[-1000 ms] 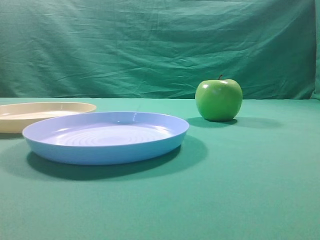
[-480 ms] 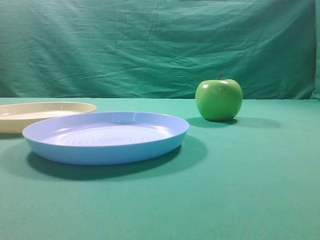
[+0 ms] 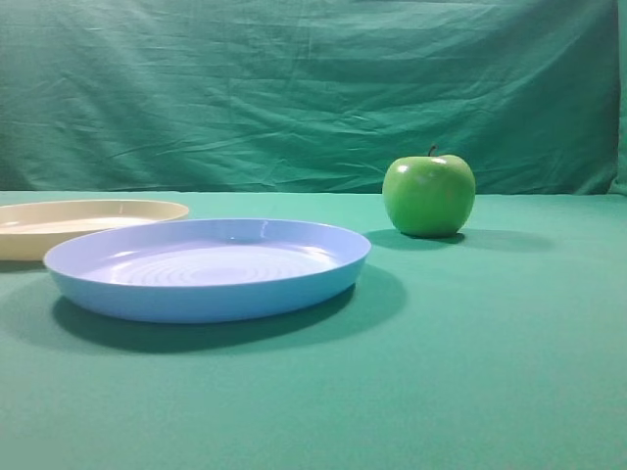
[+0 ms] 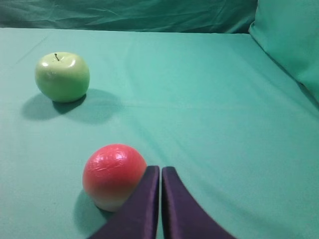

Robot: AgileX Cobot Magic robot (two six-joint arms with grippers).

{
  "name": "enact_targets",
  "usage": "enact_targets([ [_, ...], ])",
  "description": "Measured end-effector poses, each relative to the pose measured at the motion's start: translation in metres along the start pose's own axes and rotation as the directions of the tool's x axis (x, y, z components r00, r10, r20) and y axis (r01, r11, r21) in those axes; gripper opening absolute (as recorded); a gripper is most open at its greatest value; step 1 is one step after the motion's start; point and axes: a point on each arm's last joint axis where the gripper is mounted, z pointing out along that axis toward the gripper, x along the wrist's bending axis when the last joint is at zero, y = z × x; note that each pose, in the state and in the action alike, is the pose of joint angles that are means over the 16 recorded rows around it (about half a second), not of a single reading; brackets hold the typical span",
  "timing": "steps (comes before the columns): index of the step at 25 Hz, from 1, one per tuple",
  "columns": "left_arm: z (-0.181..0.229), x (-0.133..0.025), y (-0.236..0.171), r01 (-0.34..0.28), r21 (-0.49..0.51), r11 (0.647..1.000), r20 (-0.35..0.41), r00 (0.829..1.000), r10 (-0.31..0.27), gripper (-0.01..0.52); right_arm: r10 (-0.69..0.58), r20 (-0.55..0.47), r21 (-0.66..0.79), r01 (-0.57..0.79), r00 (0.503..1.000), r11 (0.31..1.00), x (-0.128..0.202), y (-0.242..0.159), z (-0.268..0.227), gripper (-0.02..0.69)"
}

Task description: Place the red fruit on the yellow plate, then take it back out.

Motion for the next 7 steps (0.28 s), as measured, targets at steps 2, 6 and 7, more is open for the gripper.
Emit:
enact_targets([
  [2,0.0,0.0,0.0,0.0,0.0,1.0,0.0,1.0,0.0,0.0,0.0,0.0,0.0,0.0,1.0,1.0,0.0,0.0,0.0,0.0],
  [6,0.0,0.0,0.0,0.0,0.0,1.0,0.0,1.0,0.0,0.0,-0.001,0.0,0.0,0.001,1.0,1.0,0.0,0.0,0.0,0.0],
  [7,0.0,0.0,0.0,0.0,0.0,1.0,0.0,1.0,0.0,0.0,-0.001,0.0,0.0,0.001,1.0,1.0,0.0,0.0,0.0,0.0],
])
